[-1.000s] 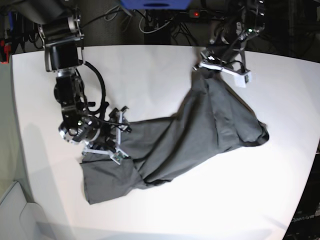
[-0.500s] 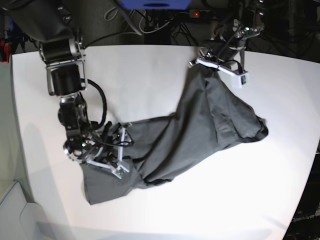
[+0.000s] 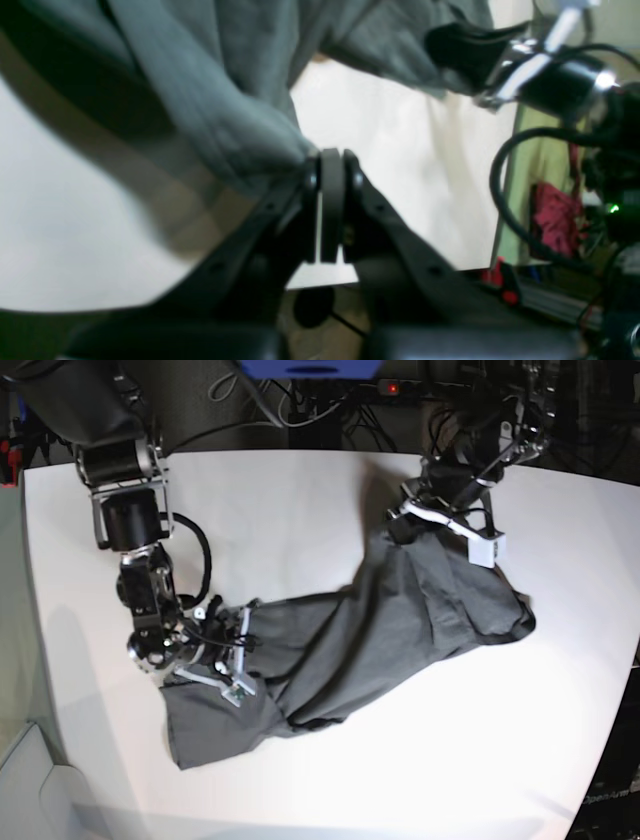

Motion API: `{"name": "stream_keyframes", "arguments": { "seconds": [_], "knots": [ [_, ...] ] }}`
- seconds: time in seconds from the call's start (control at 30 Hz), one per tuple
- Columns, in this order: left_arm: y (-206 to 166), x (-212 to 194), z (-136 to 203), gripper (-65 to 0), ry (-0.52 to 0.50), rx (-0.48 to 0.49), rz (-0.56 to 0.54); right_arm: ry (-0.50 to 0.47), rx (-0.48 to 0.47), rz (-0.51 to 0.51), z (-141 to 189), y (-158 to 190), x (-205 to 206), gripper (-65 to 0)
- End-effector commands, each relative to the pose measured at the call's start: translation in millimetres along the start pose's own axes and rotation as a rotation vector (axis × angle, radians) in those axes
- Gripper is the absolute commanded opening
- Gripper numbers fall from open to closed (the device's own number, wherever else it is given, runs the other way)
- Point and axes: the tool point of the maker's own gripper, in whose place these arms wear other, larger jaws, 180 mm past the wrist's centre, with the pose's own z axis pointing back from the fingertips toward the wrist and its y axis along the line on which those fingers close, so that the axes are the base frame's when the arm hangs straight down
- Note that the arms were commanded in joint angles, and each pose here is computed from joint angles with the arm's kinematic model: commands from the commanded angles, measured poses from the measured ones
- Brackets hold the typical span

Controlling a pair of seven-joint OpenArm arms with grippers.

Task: Layout the t-shirt on the table in an organized manner, then fold the t-shirt properly
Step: 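Grasp the shirt corner with the right gripper while the left lifts its edge, then lay the lifted shirt edge down with the left gripper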

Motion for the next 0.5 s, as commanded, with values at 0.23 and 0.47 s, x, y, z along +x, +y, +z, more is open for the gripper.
{"name": "stream_keyframes", "arguments": {
  "seconds": [0.23,0.47],
  "knots": [
    [-4,2,7,-59.0,0.032,-0.043,-0.029,-0.061,-0.029,0.002,9,-19,17,-64.6],
    [21,5,19,-49.6,0.042,0.023,-0.051,-0.052,-0.04,0.002,11,-24,12,-64.6]
  ]
}}
